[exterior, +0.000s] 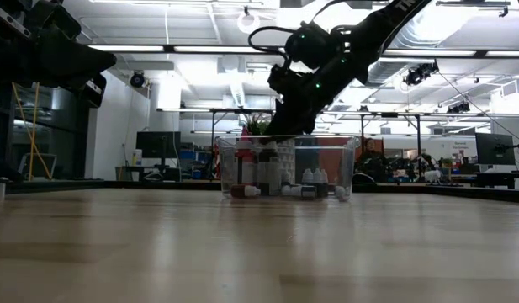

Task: Pick & Place food coloring
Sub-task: Put the large black food coloring bottle into the bin, then return to Home Position

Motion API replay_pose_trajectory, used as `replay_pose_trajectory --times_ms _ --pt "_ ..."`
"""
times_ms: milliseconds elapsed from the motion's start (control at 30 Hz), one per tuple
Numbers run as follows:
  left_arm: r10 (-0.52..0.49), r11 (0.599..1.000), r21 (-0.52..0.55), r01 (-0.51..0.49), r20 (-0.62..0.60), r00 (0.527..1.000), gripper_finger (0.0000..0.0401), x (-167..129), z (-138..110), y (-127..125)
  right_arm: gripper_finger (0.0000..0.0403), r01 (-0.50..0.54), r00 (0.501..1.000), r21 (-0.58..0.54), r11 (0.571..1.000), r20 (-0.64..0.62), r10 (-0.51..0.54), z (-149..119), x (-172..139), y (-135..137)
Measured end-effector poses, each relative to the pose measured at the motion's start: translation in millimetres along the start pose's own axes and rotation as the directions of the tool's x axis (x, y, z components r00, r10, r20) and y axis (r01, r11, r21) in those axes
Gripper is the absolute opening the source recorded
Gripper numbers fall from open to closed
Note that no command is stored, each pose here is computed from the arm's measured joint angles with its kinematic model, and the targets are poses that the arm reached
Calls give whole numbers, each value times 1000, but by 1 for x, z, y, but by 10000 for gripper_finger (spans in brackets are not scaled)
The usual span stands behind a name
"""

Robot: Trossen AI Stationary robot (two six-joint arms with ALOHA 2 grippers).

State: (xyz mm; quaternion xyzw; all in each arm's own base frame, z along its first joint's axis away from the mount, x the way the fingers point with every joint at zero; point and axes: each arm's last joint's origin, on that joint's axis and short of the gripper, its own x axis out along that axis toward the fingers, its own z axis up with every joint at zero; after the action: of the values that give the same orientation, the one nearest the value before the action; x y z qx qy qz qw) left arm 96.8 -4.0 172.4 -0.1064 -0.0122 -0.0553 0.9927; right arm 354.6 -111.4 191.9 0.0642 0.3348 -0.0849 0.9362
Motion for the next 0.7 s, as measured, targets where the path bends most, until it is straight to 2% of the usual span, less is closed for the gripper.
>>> replay_pose_trajectory --times_ms 200,367,500,600,700 --pt "0 1000 0 0 0 1000 0 0 0 0 149 0 1000 4 1000 20 0 2 -1 0" --pt "0 1000 0 0 0 1000 0 0 0 0 174 19 996 8 1000 91 -20 16 -20 -4" --pt "0 1000 0 0 0 1000 0 0 0 0 194 29 997 31 999 70 -31 17 -34 -8" --pt "-1 1000 0 1 0 1000 0 0 0 0 200 -8 995 37 999 101 4 14 -51 -7" --pt "0 1000 0 0 1 1000 0 0 0 0 197 -71 985 37 997 158 64 0 -73 0"
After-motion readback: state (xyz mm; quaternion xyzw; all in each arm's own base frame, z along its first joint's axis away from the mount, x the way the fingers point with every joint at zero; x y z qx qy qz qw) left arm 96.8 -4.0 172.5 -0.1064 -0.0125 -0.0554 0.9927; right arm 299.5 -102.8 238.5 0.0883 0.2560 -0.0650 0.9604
